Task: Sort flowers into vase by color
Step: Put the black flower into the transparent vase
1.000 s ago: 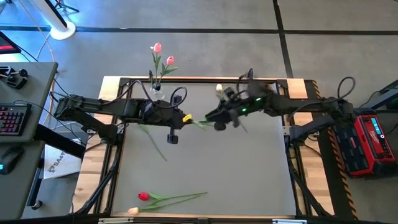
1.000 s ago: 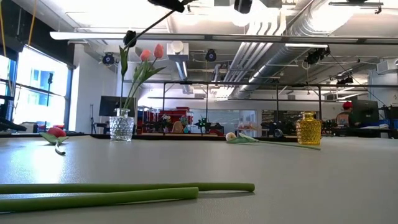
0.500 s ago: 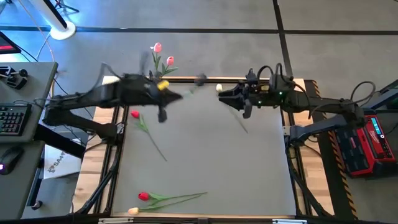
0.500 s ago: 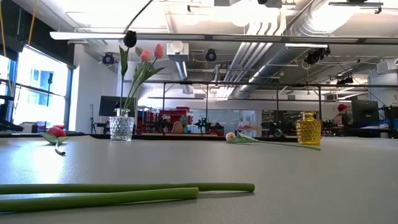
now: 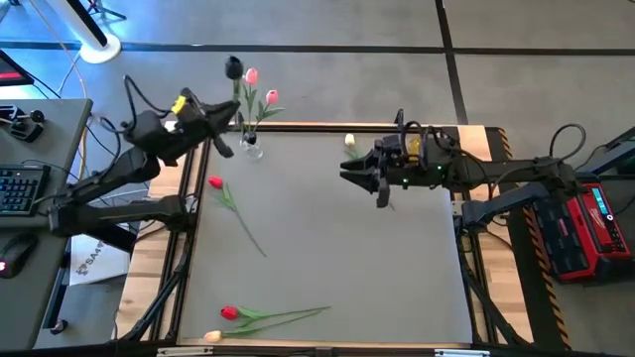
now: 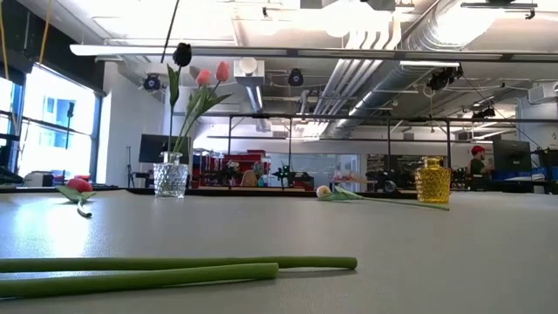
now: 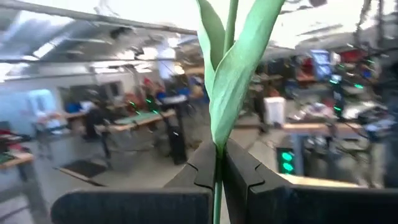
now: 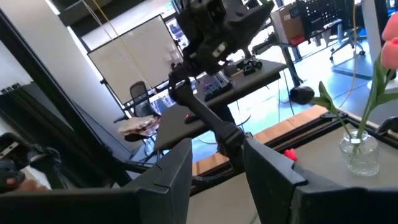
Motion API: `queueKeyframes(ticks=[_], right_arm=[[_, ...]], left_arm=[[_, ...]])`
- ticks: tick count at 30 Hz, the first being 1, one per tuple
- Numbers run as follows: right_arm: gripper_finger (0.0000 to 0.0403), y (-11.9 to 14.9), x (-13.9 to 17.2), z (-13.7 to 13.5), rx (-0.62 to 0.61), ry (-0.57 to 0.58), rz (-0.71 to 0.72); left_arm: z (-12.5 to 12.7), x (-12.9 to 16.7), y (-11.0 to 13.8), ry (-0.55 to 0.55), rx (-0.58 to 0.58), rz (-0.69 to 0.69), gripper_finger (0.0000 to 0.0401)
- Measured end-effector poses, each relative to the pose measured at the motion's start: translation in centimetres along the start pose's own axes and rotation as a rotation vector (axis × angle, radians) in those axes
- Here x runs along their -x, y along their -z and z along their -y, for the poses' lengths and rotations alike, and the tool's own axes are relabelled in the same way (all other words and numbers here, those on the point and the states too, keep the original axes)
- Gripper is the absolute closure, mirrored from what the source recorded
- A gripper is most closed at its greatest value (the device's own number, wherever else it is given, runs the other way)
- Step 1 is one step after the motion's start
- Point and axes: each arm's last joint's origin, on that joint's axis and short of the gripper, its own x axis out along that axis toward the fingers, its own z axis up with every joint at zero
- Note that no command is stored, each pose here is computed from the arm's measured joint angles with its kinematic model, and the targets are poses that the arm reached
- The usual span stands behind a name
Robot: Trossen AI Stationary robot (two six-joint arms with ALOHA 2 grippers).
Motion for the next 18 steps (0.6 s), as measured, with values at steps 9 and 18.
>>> queueKeyframes(ticks=[9,18], right_arm=[[0.027,0.2,0.0,-0.5,-0.012,-0.02,0.0],[0.027,1.3,0.3,-2.3,-0.011,0.052,0.012]], left_arm=[[-1.8,-0.9,5.7,-0.086,-0.037,-0.052,0.0401],[-5.0,-0.2,10.6,-0.159,0.039,0.035,0.0401]])
